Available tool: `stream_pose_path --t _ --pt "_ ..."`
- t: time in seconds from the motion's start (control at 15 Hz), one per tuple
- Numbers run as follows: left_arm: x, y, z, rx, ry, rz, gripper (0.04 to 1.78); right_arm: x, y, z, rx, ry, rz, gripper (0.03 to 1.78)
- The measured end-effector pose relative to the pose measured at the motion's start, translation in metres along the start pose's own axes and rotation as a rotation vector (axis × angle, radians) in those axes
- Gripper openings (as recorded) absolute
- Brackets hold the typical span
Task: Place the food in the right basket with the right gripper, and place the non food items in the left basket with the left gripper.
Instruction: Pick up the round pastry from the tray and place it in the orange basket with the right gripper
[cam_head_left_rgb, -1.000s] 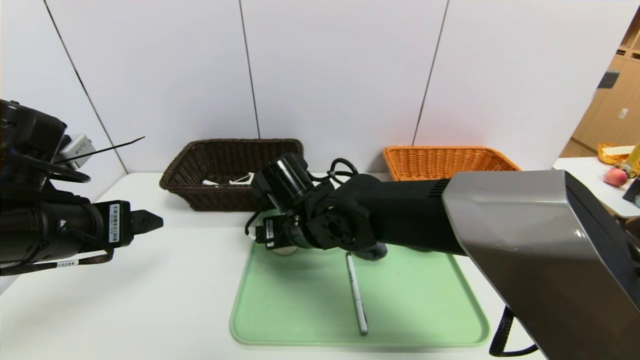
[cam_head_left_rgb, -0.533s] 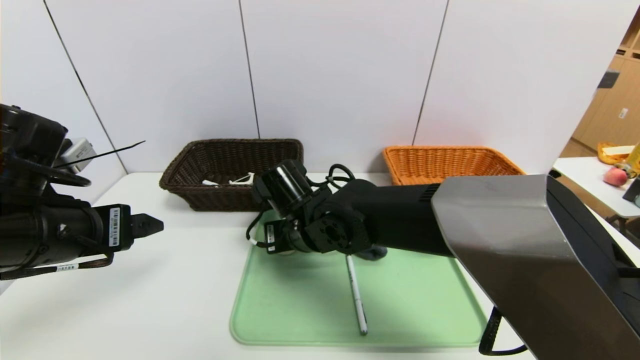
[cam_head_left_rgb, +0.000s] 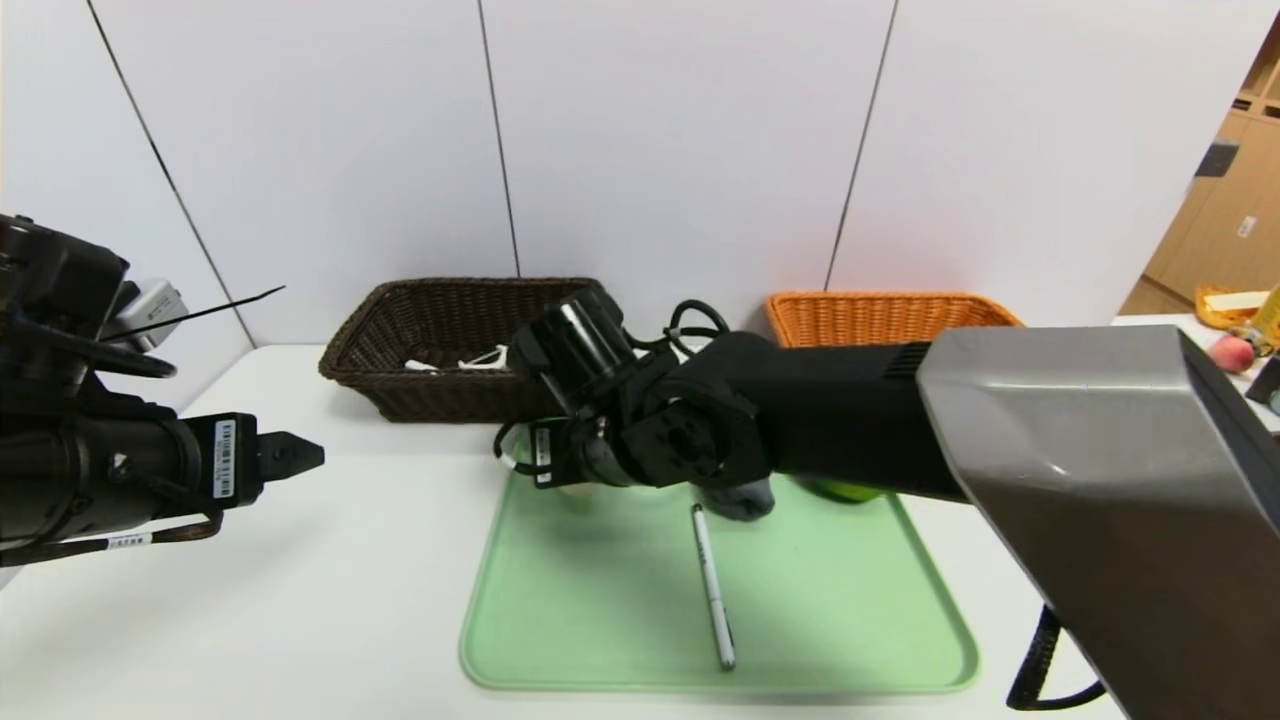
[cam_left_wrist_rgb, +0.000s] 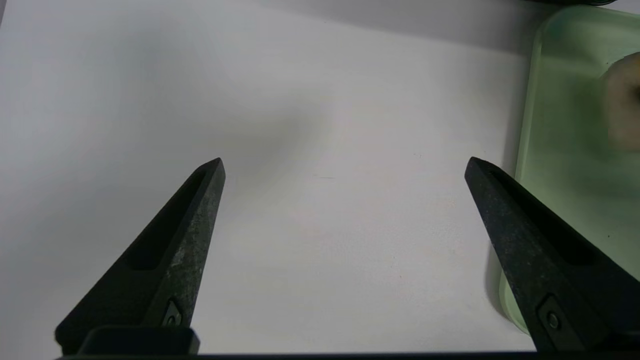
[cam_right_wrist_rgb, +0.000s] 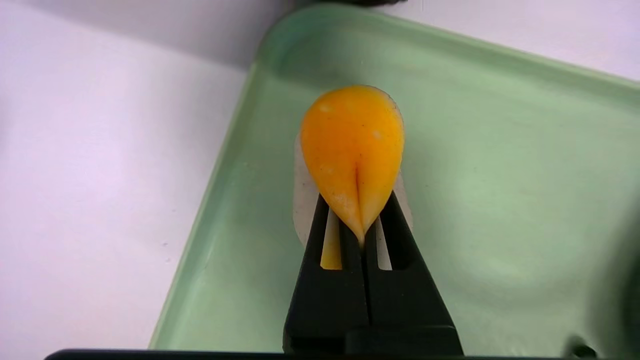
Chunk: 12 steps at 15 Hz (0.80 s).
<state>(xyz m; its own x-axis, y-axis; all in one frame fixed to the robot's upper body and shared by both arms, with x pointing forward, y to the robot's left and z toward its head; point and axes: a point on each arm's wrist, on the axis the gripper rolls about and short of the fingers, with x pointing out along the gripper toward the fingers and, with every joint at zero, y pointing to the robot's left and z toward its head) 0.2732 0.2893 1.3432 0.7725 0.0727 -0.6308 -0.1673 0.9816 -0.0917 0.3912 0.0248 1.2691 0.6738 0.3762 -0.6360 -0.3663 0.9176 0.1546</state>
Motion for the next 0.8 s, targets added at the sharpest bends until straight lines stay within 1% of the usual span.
stream_pose_path --t 0.13,0.27,0.47,0.6,0.8 --pt "-0.001 0.001 0.0 0.0 -0.003 -0.001 1.69 -0.02 -0.003 0.011 0.008 -0.02 0.007 0.06" --pt "-0.003 0.001 0.0 -0.002 -0.007 -0.003 1.69 -0.044 -0.011 0.026 0.026 -0.051 0.011 0.06" --pt "-0.004 0.001 0.0 -0.003 -0.012 -0.006 1.69 -0.082 -0.034 0.054 0.071 -0.135 0.006 0.06" --pt "-0.005 0.001 0.0 -0.004 -0.01 -0.018 1.69 -0.106 -0.061 0.072 0.099 -0.185 -0.028 0.06" --pt "-0.006 0.002 -0.001 -0.006 -0.01 -0.026 1.69 -0.13 -0.117 0.098 0.092 -0.27 -0.135 0.06"
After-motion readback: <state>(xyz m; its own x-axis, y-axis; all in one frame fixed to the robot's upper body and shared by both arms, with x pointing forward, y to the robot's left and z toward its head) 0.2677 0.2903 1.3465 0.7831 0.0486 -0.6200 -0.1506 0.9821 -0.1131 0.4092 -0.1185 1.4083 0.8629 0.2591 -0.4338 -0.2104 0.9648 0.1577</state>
